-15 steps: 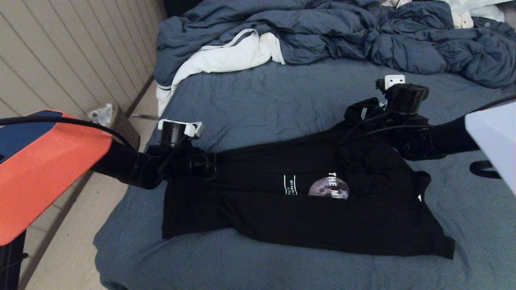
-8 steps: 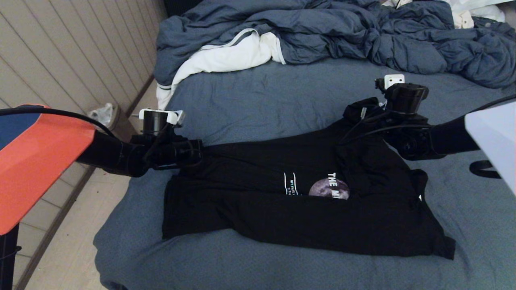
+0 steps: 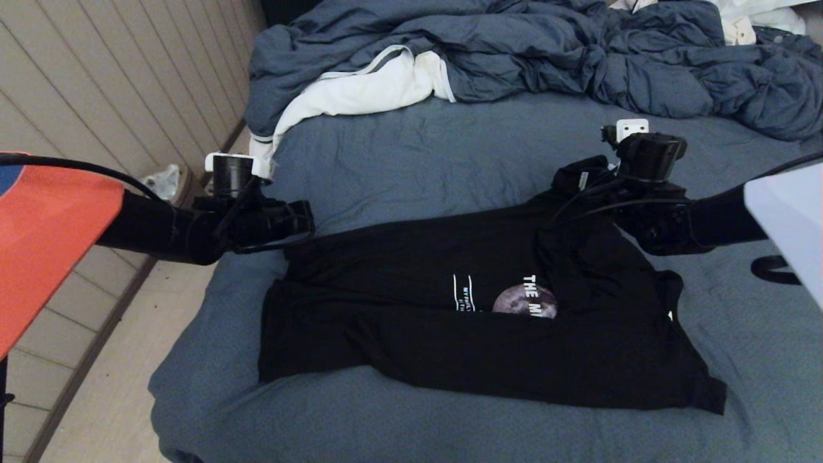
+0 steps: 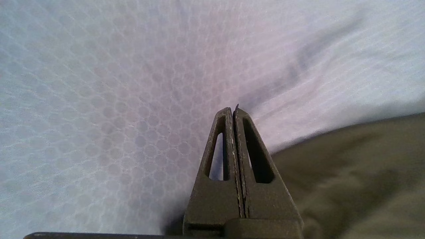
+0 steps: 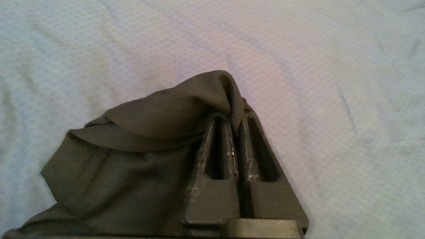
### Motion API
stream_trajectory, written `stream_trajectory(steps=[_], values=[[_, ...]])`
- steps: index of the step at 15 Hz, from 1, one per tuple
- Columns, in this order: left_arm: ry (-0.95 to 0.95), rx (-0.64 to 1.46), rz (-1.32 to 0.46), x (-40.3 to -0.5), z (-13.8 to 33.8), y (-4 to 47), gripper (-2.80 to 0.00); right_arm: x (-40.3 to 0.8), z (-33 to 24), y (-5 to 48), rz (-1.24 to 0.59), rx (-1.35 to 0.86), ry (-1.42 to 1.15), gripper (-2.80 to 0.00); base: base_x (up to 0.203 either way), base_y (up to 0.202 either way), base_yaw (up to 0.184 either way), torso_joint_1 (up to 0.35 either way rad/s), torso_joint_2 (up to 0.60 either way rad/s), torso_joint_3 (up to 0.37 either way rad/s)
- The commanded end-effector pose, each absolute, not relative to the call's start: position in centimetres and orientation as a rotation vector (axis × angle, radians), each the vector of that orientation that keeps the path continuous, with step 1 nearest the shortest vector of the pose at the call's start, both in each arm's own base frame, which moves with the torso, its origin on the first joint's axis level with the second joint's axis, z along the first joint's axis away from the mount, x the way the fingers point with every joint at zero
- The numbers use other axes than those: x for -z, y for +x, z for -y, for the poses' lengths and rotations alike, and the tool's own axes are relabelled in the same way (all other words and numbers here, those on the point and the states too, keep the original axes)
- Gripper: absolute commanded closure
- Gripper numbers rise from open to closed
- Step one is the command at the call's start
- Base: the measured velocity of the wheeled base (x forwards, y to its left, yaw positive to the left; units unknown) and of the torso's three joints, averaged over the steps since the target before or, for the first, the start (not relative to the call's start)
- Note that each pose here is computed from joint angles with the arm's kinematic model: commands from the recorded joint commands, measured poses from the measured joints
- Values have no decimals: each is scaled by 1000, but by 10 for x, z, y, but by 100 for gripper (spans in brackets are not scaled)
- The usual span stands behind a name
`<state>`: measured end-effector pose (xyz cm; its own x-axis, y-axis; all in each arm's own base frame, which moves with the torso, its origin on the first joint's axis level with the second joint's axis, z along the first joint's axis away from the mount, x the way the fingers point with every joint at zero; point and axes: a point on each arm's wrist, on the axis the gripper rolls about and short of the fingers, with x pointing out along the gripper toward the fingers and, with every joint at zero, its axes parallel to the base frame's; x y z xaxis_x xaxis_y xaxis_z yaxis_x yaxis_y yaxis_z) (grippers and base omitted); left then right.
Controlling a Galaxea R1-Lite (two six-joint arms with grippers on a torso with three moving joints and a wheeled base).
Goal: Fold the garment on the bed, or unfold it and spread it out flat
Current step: Unford the black T-shirt
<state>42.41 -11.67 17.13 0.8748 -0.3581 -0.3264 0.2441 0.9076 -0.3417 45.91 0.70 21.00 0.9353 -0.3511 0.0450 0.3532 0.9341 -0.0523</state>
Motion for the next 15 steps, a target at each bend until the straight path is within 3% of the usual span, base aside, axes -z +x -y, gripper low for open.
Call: stream_trajectory(steps=[1,7,15], values=[[-306,339,-362,-190,117,412,0,-210,-5,459,37,388,-66,-280,0,0,0,0,0,0],[-319,359,-355,-199,123,403,0,-218,-3,458,83,386,-67,-280,0,0,0,0,0,0],[-386,424,-342,-245,140,358,0,-274,14,434,59,409,69,-280,0,0,0,0,0,0]])
